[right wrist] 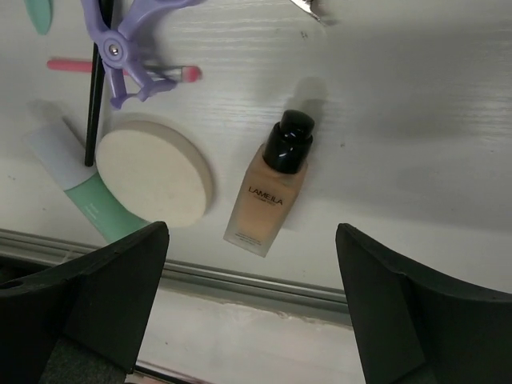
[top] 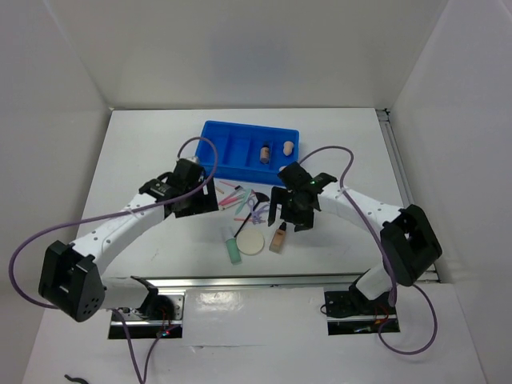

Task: Organize the makeup

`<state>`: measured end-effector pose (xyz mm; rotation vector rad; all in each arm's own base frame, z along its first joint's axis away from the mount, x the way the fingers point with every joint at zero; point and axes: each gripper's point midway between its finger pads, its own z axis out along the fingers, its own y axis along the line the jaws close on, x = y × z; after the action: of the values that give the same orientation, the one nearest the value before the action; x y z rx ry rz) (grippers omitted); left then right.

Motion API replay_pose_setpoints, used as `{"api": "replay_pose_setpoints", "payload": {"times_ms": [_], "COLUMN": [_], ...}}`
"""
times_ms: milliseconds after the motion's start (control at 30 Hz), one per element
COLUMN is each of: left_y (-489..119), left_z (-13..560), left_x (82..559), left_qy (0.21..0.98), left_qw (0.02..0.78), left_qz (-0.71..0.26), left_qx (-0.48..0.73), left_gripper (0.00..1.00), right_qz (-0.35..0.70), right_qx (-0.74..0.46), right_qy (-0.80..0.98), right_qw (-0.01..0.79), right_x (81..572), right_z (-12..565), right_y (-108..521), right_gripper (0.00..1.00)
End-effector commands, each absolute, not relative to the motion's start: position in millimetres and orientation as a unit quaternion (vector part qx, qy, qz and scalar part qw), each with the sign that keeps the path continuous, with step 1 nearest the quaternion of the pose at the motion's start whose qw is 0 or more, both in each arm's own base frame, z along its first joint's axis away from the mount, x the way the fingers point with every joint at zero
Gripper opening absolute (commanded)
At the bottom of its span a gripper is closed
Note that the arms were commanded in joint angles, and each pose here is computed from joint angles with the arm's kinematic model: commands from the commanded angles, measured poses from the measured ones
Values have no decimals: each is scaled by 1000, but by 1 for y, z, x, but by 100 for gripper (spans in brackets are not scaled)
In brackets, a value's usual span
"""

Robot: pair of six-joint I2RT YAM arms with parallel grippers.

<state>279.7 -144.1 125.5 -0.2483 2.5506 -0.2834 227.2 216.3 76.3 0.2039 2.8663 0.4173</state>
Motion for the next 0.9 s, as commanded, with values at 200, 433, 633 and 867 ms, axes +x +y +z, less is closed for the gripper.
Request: {"api": "replay_pose_setpoints", "payload": {"times_ms": [200, 433, 633, 867], "left_y": [-154, -166, -172, -179], "left_z": [131, 127, 127, 128], "left_x": [260, 256, 262, 270], "left_qy": [942, 947, 948, 954], "left_qw": [290, 278, 280, 270], "left_qz": [-122, -123, -121, -114], "left_qx": [-114, -99, -95, -64], "left_gripper": [91, 89, 89, 89], "right_qz": [128, 101, 78, 100], "right_qx": [61, 51, 56, 31], "right_qy": [985, 988, 986, 970], "right_qw": [102, 105, 134, 221], "right_x": [216, 216, 223, 268], "right_z": [35, 23, 46, 123], "right_y": [237, 235, 223, 230], "right_gripper": [85, 62, 20, 6]}}
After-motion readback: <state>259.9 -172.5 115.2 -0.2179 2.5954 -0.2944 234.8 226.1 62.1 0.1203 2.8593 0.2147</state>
